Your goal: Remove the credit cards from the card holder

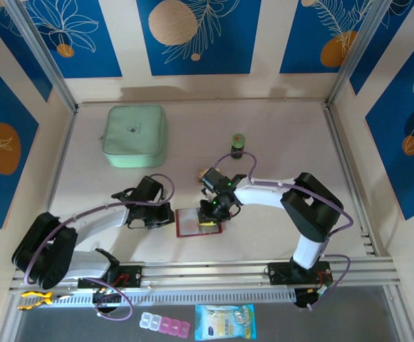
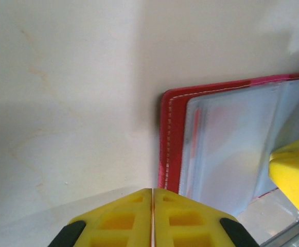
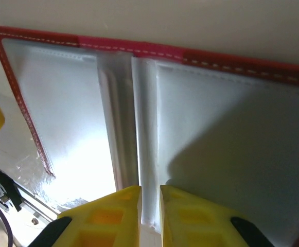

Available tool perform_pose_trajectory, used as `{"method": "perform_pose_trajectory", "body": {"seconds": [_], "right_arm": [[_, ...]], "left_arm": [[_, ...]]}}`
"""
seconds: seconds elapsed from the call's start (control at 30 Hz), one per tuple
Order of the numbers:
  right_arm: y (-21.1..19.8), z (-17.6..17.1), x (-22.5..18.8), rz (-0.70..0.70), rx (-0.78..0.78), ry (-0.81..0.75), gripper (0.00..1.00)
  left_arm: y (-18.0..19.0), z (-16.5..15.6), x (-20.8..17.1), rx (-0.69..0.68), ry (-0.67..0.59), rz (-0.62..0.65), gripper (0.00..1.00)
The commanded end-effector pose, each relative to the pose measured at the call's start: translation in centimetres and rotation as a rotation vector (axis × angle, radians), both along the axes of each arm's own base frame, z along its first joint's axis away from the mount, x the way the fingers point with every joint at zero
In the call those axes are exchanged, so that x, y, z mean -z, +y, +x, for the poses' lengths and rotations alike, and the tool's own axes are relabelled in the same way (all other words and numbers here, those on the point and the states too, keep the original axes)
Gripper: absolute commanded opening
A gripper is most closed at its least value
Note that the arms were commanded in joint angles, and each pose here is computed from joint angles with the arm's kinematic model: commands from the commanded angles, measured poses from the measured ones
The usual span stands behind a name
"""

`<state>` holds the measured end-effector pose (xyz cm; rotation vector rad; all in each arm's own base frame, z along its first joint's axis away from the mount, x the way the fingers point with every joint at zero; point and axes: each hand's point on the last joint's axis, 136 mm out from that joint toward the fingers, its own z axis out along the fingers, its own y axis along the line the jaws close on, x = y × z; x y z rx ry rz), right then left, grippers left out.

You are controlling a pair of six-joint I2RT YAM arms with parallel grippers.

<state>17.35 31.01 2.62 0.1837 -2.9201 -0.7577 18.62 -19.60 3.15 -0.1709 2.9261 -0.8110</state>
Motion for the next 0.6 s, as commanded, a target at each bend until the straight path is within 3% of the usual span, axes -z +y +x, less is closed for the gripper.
{"method": "perform_pose_trajectory", "body": {"seconds": [0.0, 0.27, 0.57], "right_arm": [[-0.2, -0.2, -1.2, 0.003, 0.007, -0.013, 0.19], [1.5, -0.1, -2.3, 0.096, -0.002, -0.003, 0.30], [3.1, 0.2, -2.9, 0.183, -0.017, 0.019, 0.33]], "left_arm": [[-0.5, 0.3, -0.7, -0.027, -0.013, -0.020, 0.08], [-1.9, -0.7, 0.7, 0.004, 0.018, -0.025, 0.06], [-0.3, -0.8, 2.5, 0.011, 0.025, 0.084, 0.05]]}}
